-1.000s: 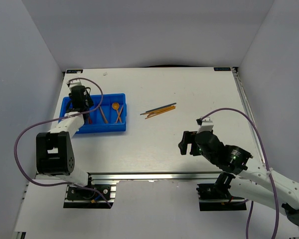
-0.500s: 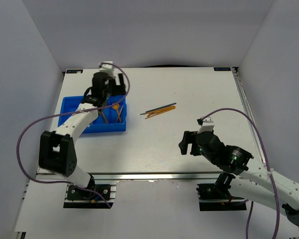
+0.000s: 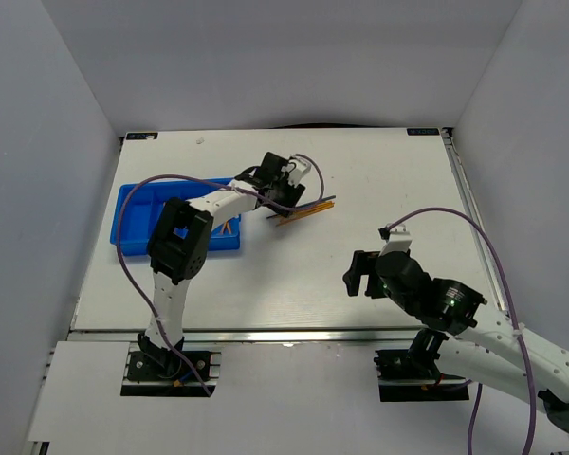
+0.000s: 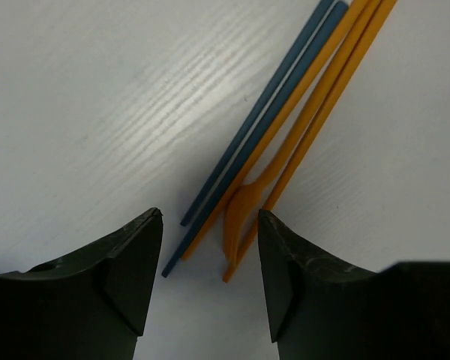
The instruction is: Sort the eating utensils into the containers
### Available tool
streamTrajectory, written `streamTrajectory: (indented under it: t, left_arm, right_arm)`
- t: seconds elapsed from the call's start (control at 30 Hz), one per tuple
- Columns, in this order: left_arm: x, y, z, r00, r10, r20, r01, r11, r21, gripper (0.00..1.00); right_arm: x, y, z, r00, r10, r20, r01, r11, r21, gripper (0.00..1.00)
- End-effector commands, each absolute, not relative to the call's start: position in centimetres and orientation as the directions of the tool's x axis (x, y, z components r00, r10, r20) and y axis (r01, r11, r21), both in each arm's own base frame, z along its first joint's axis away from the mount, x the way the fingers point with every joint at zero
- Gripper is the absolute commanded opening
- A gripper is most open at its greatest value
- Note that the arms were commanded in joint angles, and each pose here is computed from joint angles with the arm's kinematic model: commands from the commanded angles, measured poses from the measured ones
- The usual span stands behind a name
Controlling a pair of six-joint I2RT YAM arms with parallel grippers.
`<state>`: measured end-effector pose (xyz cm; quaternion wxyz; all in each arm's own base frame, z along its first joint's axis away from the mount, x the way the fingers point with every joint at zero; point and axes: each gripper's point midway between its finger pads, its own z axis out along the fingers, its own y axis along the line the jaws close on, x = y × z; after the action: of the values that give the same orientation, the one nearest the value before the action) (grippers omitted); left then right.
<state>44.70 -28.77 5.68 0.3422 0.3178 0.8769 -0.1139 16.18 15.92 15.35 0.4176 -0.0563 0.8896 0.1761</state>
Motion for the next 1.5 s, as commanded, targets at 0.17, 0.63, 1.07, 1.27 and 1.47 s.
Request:
streamTrajectory:
  t: [0.17, 0.63, 1.07, 1.27, 1.47]
  left_arm:
    - [43.9, -31.5, 8.4, -0.445, 0.561, -0.698, 0.719, 0.688, 0.095, 0.62]
    - [44.7, -29.9, 6.3, -0.439, 0.605, -0.665, 0.642, 0.728, 0.239, 0.36]
    - [43.8, -30.4, 4.9, -0.444, 0.612, -0.655, 0.662, 0.717, 0.220, 0.33]
    - [43.4, -31.0, 5.7, -0.439, 0.576, -0.689, 0.656, 0.730, 0.192, 0.41]
    - [43.3, -31.0, 6.6, -0.429, 0.551, -0.715, 0.641, 0.744, 0.189, 0.51]
  right_arm:
    - [16.7, 15.6, 16.6, -0.623, 0.059, -0.780, -0.236, 0.937, 0.259, 0.89]
    - [16.9, 15.9, 16.1, -0.621, 0.035, -0.783, -0.247, 0.939, 0.239, 0.89]
    - [17.0, 16.0, 16.0, -0.622, 0.027, -0.782, -0.248, 0.941, 0.230, 0.89]
    - [17.0, 16.0, 15.8, -0.625, 0.024, -0.780, -0.249, 0.941, 0.228, 0.89]
    - [17.0, 16.0, 15.6, -0.626, 0.020, -0.780, -0.248, 0.943, 0.223, 0.90]
